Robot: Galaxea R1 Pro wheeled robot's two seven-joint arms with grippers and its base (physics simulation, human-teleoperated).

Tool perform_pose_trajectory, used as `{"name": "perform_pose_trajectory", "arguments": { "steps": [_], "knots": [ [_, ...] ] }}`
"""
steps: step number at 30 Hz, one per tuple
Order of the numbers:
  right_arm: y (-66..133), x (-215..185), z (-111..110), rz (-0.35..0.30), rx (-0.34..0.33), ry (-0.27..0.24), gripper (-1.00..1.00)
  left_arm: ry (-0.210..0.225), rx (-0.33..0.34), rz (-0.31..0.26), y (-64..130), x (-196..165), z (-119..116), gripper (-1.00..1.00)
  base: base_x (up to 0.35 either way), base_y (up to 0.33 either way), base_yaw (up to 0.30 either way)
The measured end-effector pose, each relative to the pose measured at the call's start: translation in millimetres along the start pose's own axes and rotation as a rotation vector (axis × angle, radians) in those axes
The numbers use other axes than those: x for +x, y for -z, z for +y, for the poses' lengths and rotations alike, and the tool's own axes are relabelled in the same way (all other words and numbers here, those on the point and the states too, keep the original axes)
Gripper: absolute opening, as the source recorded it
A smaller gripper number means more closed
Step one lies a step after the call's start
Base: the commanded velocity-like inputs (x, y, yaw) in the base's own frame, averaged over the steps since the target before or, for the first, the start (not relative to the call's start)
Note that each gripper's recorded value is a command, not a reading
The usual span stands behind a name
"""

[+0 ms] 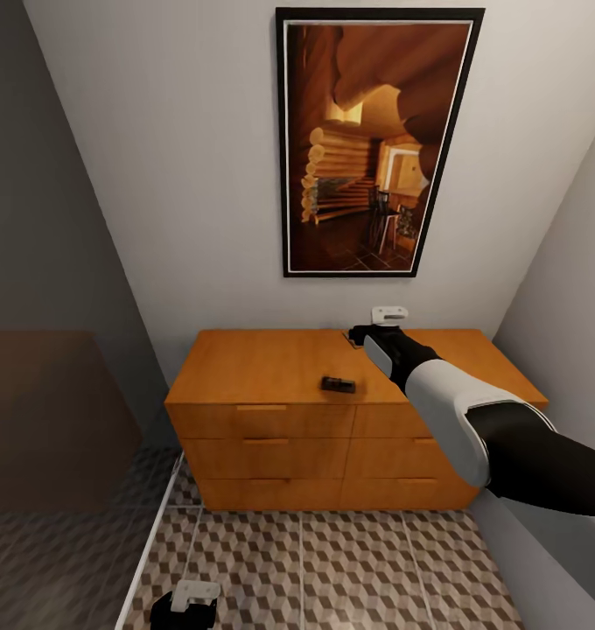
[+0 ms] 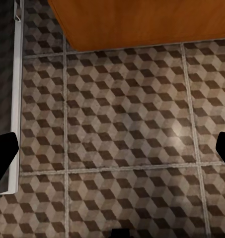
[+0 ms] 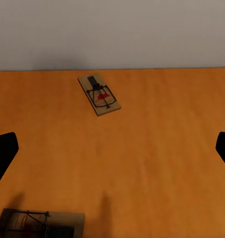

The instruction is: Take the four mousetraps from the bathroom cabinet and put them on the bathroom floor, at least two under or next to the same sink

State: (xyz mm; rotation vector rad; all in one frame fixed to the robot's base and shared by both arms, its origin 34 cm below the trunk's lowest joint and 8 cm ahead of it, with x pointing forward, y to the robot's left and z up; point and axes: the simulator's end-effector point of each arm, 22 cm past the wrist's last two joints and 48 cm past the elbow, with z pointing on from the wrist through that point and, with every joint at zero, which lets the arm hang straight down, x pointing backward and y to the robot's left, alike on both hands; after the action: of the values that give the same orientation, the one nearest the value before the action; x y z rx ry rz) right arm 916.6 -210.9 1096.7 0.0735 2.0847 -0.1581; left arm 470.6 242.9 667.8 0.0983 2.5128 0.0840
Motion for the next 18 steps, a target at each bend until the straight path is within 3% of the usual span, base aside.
{"name": "perform_pose_trajectory", "arguments": {
  "steps": [18],
  "knots": [
    [-9.8,14.0,1.7,0.021,0.000,0.003,1.00,-0.001,0.002,0.021,-1.9,10.1,-0.8,1.00,0.000,0.000,0.000]
  ]
}}
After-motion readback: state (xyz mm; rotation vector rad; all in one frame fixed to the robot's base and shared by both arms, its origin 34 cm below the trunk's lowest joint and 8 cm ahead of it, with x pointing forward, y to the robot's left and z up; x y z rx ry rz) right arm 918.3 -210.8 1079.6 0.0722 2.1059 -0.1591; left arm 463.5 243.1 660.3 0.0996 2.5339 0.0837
